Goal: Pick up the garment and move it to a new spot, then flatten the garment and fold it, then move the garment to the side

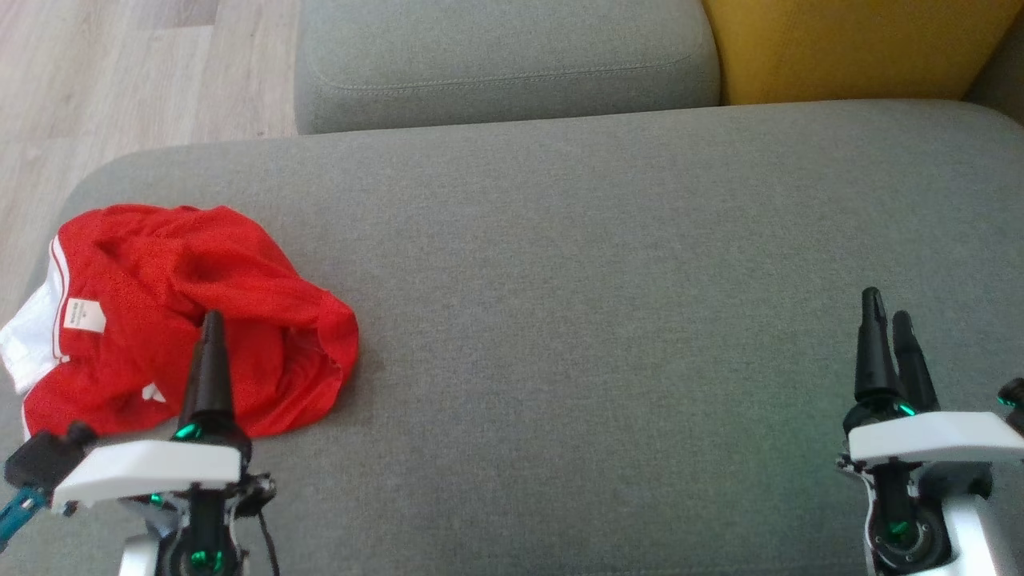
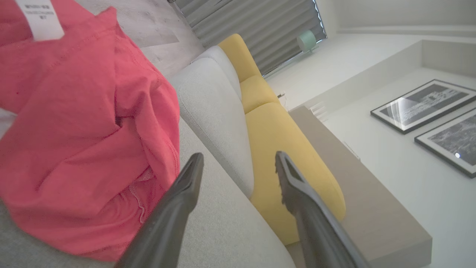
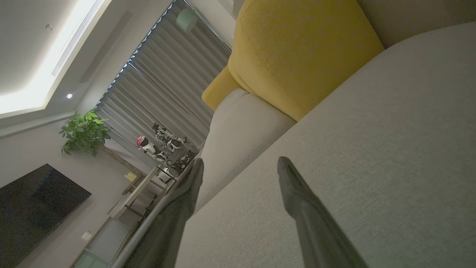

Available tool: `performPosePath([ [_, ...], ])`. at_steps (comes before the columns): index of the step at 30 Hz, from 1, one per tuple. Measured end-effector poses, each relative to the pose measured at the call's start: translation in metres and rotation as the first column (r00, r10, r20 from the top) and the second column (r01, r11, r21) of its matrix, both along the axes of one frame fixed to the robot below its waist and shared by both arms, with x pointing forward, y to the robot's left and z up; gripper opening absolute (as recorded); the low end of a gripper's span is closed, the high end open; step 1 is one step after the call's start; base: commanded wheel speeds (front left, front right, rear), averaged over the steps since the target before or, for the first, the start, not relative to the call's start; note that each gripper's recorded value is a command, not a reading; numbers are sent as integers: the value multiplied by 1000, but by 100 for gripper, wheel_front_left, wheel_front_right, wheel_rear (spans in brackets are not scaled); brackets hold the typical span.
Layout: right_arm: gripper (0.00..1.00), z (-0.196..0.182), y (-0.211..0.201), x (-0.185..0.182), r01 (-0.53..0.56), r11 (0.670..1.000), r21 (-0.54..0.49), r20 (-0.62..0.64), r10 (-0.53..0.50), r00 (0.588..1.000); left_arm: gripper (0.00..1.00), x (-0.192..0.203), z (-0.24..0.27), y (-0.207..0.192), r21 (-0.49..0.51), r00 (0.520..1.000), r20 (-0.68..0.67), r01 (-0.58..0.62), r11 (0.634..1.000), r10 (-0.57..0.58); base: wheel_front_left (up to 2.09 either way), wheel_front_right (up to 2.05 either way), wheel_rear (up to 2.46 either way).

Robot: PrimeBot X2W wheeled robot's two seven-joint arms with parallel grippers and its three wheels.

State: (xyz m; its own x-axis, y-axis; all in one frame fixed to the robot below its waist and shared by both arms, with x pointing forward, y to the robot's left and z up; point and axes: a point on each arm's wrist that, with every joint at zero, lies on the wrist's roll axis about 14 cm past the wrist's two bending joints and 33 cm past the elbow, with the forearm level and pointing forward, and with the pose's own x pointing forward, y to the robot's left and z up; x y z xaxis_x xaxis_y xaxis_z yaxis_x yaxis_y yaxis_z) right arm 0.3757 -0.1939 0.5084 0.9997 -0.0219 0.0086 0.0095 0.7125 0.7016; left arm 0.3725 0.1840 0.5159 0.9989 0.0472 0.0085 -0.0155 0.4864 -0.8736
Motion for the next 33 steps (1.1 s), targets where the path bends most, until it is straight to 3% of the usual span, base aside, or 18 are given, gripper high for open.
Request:
performPosePath([
  [8, 100, 9, 9, 1, -23, 985, -170, 32, 29, 999, 100, 0, 7, -22, 162, 998, 16, 52, 985, -55, 0, 0, 0],
  [16, 100, 14, 9, 0, -17, 952, -306, 49, 34, 998, 100, 2, 17, -42, 345, 994, 47, 79, 935, -102, 0, 0, 0],
  [25, 100, 15, 8, -6, -6, 908, -418, 59, 34, 998, 100, 2, 20, -64, 491, 987, 53, 107, 864, -152, 0, 0, 0],
  [33, 100, 8, 14, -13, -24, 853, -521, 45, 56, 997, 100, 1, 21, -81, 632, 979, 64, 110, 767, -194, 0, 0, 0],
])
